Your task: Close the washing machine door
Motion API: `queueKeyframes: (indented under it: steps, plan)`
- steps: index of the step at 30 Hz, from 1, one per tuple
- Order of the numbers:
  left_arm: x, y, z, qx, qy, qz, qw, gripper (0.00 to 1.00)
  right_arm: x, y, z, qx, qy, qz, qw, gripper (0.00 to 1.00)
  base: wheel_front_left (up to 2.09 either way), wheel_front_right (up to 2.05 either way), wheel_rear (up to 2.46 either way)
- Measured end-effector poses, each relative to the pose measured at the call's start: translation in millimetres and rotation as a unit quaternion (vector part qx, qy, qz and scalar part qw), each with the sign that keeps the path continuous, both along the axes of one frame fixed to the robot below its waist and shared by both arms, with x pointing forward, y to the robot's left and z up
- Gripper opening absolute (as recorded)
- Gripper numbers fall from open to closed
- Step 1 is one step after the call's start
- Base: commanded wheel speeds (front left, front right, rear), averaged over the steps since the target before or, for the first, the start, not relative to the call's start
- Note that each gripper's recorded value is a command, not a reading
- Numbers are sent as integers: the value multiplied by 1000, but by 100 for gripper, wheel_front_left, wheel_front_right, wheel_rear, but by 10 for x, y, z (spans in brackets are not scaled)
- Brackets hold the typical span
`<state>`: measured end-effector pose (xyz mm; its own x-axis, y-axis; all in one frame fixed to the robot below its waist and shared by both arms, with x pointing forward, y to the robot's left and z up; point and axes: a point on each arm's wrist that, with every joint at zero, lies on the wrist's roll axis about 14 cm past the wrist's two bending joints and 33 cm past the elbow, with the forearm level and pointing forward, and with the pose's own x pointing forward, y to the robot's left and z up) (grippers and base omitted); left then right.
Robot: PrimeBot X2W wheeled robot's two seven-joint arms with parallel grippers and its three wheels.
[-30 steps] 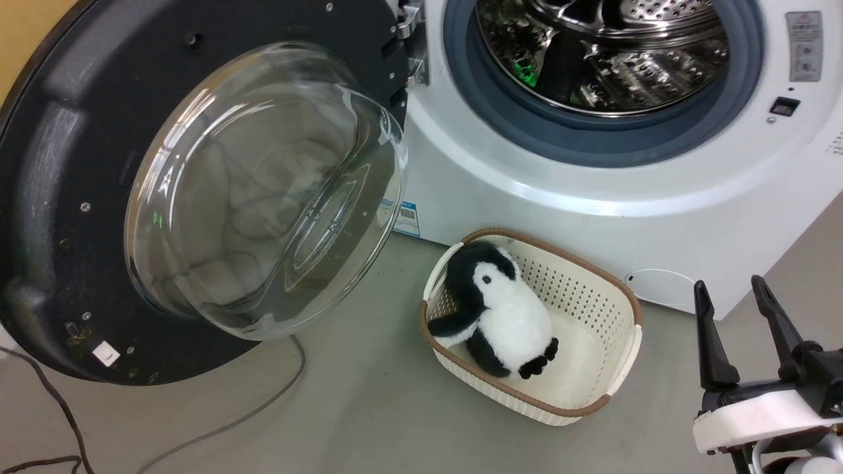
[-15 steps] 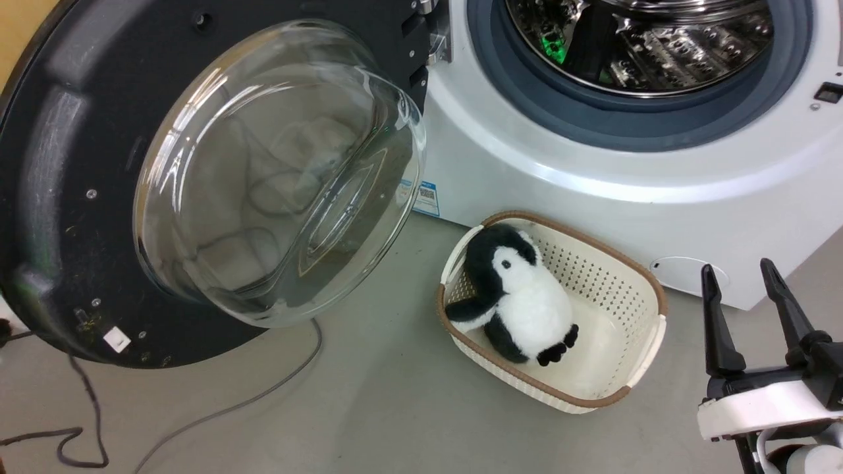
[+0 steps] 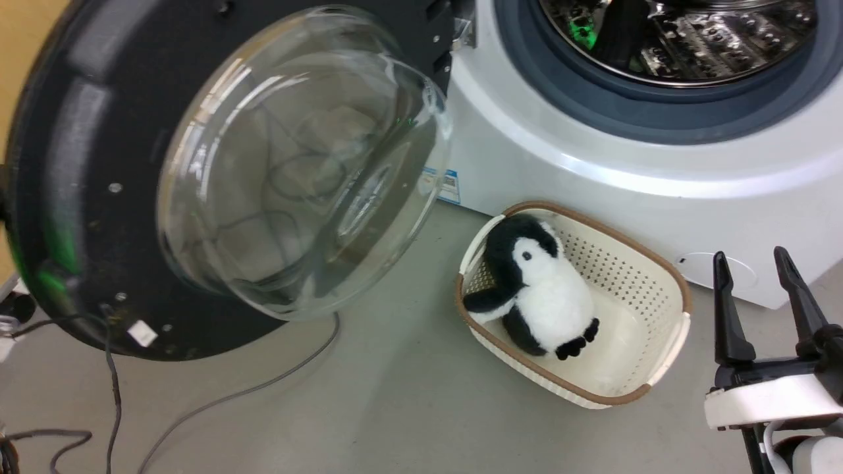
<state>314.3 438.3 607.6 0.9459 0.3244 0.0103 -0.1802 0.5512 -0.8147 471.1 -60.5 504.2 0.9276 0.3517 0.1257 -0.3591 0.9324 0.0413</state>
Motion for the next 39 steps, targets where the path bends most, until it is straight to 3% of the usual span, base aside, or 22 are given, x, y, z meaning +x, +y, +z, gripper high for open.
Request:
queueKeyframes:
  steps: [10,19,31,39]
  plan:
    - [-64,-424,-91,-10,23,-97,995,0,57,91,-7,8,-6,8,1000,100,0,0,0]
    - [-26,-1128,-179,0,41,-211,977,0,54,74,69,9,-17,5,1000,100,0,0,0]
    - [148,-2241,-197,14,28,-366,930,0,-3,-221,127,6,-21,-31,999,100,0,0,0]
    - [353,-2922,-235,-11,1,-441,897,0,-85,-527,168,3,-24,-68,997,100,0,0,0]
